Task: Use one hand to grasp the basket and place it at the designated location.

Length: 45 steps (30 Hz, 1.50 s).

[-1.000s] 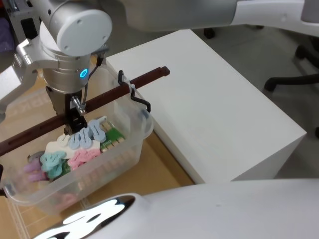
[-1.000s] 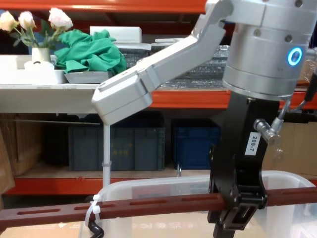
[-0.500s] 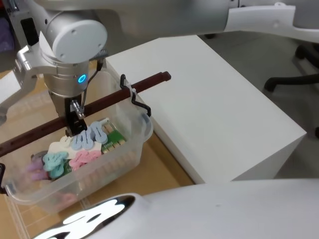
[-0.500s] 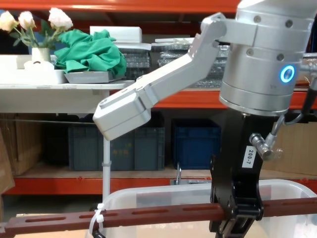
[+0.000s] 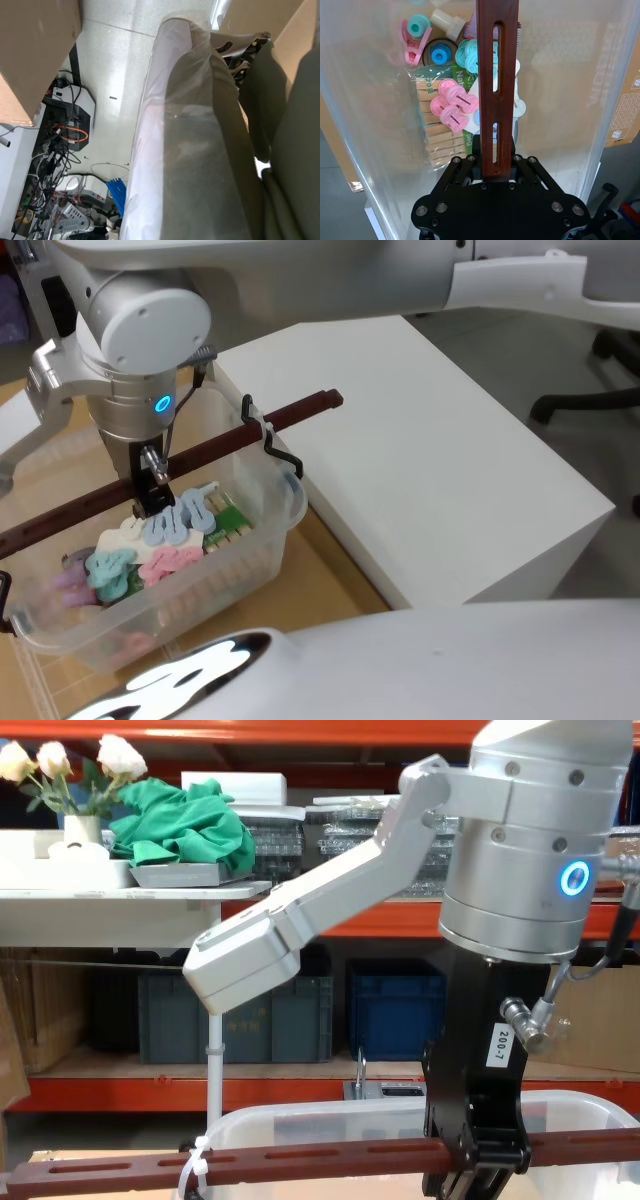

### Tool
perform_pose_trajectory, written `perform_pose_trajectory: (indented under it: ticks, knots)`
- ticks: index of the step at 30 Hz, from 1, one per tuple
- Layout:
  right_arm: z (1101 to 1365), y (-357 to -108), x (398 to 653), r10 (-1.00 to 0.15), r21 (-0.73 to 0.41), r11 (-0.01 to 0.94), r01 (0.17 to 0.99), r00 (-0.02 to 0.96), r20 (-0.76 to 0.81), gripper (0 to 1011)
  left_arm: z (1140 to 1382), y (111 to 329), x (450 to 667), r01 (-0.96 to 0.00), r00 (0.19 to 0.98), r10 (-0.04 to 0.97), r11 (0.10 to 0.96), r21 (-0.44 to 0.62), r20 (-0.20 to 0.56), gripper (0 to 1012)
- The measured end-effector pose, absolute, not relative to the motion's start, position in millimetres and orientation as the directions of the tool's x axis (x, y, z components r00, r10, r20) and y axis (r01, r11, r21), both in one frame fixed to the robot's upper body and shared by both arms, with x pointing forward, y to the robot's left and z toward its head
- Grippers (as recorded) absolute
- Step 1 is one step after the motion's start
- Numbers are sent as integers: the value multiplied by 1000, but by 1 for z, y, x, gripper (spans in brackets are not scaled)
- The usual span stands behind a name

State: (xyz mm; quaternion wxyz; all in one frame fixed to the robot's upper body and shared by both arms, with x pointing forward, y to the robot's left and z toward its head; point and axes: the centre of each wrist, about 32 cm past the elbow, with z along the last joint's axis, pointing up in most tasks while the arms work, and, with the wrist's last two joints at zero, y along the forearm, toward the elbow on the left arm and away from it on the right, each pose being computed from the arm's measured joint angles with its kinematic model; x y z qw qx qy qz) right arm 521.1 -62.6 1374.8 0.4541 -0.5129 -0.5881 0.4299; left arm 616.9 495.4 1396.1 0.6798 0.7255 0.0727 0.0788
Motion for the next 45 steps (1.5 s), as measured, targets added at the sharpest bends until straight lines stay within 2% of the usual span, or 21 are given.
perform_pose_trajectory:
  ticks: [34,45]
  knots:
    - [1340,-68,525,997,-980,55,193,-55,45,226,1396,495,617,-2,977,213,-65,998,15,0]
    - [1336,-68,526,997,-981,51,188,-66,39,223,1396,495,617,-2,977,213,-65,998,16,0]
